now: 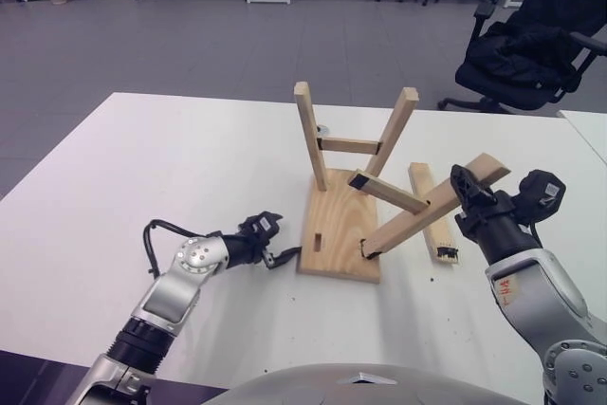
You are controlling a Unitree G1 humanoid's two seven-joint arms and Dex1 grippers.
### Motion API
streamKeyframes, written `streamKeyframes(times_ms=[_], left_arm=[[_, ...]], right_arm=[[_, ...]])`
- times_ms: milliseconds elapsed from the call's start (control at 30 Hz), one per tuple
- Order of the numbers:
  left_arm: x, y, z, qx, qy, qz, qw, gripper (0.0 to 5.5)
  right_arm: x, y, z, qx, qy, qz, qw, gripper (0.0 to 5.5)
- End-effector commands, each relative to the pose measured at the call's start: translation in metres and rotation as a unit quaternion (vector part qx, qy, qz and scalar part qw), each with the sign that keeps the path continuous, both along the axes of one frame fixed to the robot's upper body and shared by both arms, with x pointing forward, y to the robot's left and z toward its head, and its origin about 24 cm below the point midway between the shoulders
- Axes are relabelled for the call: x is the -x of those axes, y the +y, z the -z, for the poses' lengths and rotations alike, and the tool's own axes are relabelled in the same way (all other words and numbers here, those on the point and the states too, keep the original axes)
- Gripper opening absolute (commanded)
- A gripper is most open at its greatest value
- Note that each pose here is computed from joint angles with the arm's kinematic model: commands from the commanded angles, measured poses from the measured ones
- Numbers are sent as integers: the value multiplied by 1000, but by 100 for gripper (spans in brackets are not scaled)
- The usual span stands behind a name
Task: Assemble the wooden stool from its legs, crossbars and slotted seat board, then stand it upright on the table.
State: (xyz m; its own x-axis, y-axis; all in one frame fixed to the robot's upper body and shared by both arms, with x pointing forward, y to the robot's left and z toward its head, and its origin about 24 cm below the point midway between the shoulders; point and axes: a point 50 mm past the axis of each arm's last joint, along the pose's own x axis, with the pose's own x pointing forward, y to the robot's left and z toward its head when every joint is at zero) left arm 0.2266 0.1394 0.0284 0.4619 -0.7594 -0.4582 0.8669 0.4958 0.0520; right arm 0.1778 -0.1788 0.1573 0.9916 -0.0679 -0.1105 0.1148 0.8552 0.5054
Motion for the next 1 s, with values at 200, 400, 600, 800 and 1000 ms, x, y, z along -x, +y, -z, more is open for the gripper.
streamKeyframes(times_ms=[200, 400, 600, 800, 1000], left_arm=[[3, -19, -12, 34, 5, 20, 999, 428], [3, 6, -10, 8, 5, -12, 1000, 428], [0, 6, -17, 10, -10, -19, 1000, 428], [-3, 11, -31, 21, -25, -36, 999, 428], [-2, 16, -39, 26, -27, -57, 998, 428]], right_arm=[[9, 4, 39, 169, -18, -101, 980, 104], [20, -21, 63, 165, -33, -84, 982, 105], [19, -3, 92, 197, 107, -107, 969, 107], [27, -2, 100, 163, 191, -25, 968, 105], [44, 8, 119, 192, 203, -116, 953, 105]])
